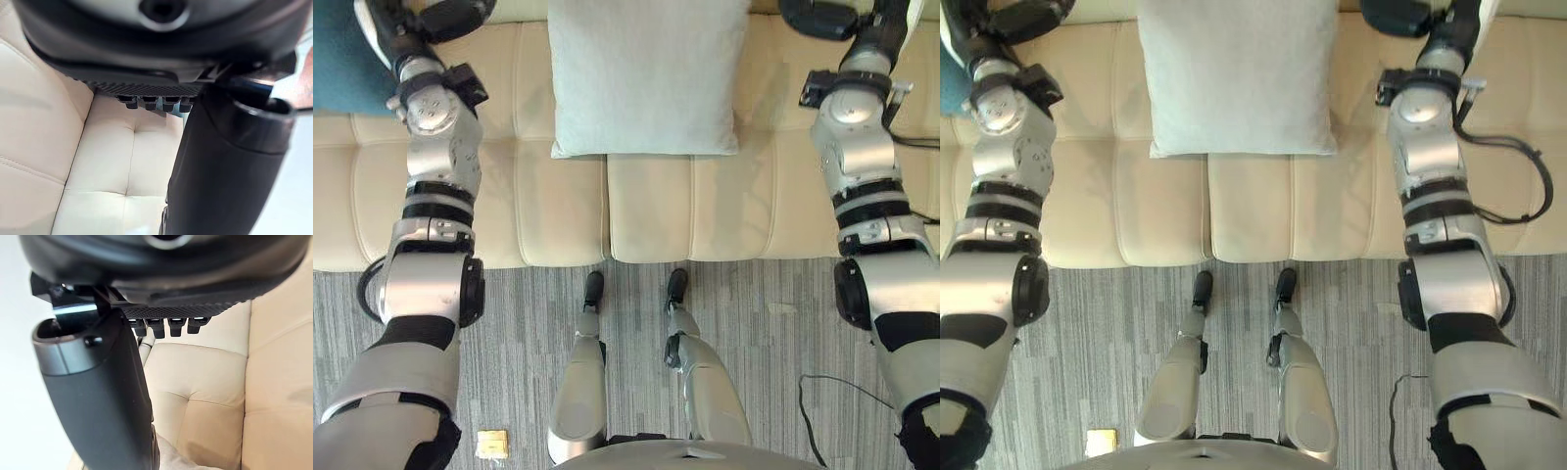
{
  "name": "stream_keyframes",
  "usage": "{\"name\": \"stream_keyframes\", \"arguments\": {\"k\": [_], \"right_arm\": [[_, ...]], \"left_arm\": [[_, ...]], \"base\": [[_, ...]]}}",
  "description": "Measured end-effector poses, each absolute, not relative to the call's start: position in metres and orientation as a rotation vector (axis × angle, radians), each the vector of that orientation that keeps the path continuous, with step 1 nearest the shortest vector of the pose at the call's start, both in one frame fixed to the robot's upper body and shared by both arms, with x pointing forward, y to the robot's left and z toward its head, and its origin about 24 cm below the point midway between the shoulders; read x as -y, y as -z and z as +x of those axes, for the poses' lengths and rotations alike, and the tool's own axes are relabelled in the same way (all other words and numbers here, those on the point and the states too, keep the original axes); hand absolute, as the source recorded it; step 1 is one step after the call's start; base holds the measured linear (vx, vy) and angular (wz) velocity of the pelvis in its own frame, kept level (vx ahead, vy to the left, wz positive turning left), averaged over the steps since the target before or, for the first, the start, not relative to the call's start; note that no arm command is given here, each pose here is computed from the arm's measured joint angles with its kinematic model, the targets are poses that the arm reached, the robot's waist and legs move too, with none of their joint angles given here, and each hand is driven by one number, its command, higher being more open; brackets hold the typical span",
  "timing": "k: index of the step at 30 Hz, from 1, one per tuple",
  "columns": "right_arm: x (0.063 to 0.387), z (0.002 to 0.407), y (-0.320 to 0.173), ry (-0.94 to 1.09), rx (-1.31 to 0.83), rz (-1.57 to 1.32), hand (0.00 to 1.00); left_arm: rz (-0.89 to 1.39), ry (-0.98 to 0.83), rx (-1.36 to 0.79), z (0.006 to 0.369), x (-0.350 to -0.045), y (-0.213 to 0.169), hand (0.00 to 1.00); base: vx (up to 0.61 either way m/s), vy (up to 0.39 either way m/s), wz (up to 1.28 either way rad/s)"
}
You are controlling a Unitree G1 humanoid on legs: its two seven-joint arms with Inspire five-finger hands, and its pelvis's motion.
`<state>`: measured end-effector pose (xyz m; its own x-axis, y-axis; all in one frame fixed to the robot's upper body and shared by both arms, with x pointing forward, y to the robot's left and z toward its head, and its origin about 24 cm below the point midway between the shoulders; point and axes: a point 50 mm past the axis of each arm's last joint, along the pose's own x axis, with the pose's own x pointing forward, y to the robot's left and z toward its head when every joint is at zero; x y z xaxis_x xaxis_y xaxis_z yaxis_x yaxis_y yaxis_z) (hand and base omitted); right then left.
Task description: Pick up cushions and gather them together orderly.
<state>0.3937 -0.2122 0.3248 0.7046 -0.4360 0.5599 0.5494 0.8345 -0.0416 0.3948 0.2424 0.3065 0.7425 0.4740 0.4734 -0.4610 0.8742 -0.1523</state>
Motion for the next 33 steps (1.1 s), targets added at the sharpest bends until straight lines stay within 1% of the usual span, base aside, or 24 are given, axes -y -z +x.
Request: {"name": "stream_keyframes", "arguments": {"k": [3,5,6,7,8,10,12,13,14,15,16,18,19,20,22,23,24,25,26,28,33], "right_arm": [[0.223,0.394,-0.312,0.562,0.524,-0.208,1.0],[0.234,0.393,-0.287,0.561,0.466,-0.154,1.0],[0.239,0.39,-0.277,0.567,0.451,-0.127,1.0],[0.249,0.385,-0.258,0.581,0.419,-0.103,1.0],[0.253,0.383,-0.25,0.587,0.406,-0.096,1.0],[0.271,0.367,-0.199,0.62,0.308,-0.074,1.0],[0.28,0.353,-0.164,0.648,0.231,-0.052,1.0],[0.283,0.34,-0.135,0.661,0.164,-0.035,1.0],[0.281,0.323,-0.101,0.661,0.089,-0.021,1.0],[0.279,0.318,-0.09,0.657,0.061,-0.019,1.0],[0.272,0.3,-0.061,0.639,-0.016,-0.001,1.0],[0.257,0.272,-0.019,0.603,-0.139,0.024,1.0],[0.252,0.263,-0.008,0.595,-0.177,0.031,1.0],[0.243,0.243,0.017,0.58,-0.268,0.034,1.0],[0.228,0.212,0.048,0.555,-0.393,0.051,1.0],[0.225,0.207,0.054,0.549,-0.418,0.049,1.0],[0.216,0.185,0.075,0.519,-0.517,0.038,1.0],[0.213,0.172,0.087,0.509,-0.582,0.03,1.0],[0.211,0.167,0.093,0.502,-0.612,0.029,1.0],[0.202,0.145,0.115,0.47,-0.743,0.015,1.0],[0.196,0.118,0.136,0.428,-0.889,-0.008,1.0]], "left_arm": [[-0.107,-0.535,0.507,0.392,-0.257,-0.301,1.0],[-0.204,-0.547,0.489,0.387,-0.273,-0.284,1.0],[-0.233,-0.555,0.491,0.383,-0.28,-0.277,1.0],[-0.257,-0.572,0.482,0.377,-0.289,-0.263,1.0],[-0.261,-0.578,0.475,0.375,-0.293,-0.256,1.0],[-0.247,-0.621,0.389,0.36,-0.309,-0.209,1.0],[-0.256,-0.653,0.315,0.348,-0.315,-0.172,1.0],[-0.263,-0.669,0.245,0.336,-0.313,-0.138,1.0],[-0.272,-0.67,0.138,0.321,-0.304,-0.095,1.0],[-0.279,-0.667,0.096,0.316,-0.299,-0.08,1.0],[-0.283,-0.655,-0.032,0.297,-0.282,-0.037,1.0],[-0.285,-0.618,-0.229,0.262,-0.255,0.02,1.0],[-0.284,-0.606,-0.293,0.25,-0.247,0.036,1.0],[-0.261,-0.557,-0.444,0.225,-0.228,0.069,1.0],[-0.229,-0.488,-0.639,0.185,-0.207,0.105,1.0],[-0.22,-0.474,-0.671,0.177,-0.203,0.111,1.0],[-0.209,-0.436,-0.767,0.154,-0.193,0.126,1.0],[-0.183,-0.414,-0.799,0.147,-0.193,0.131,1.0],[-0.172,-0.405,-0.809,0.145,-0.192,0.132,1.0],[-0.125,-0.366,-0.858,0.137,-0.189,0.139,1.0],[-0.064,-0.304,-0.922,0.127,-0.179,0.147,1.0]], "base": [[0.05,0.047,0.03],[0.06,0.045,0.02],[0.04,0.035,0.03],[0.04,0.034,0.02],[0.03,0.036,0.05],[0.03,0.033,0.03],[0.02,0.016,0.0],[0.03,0.031,-0.02],[0.02,0.023,-0.03],[0.03,0.027,-0.03],[0.02,0.022,-0.06],[0.04,0.014,-0.15],[0.06,0.002,-0.16],[0.07,-0.004,-0.13],[0.06,0.0,-0.19],[0.08,0.01,-0.24],[0.08,0.014,-0.15],[0.08,0.014,-0.13],[0.06,0.02,-0.06],[0.05,0.038,-0.15],[0.03,0.036,-0.11]]}}
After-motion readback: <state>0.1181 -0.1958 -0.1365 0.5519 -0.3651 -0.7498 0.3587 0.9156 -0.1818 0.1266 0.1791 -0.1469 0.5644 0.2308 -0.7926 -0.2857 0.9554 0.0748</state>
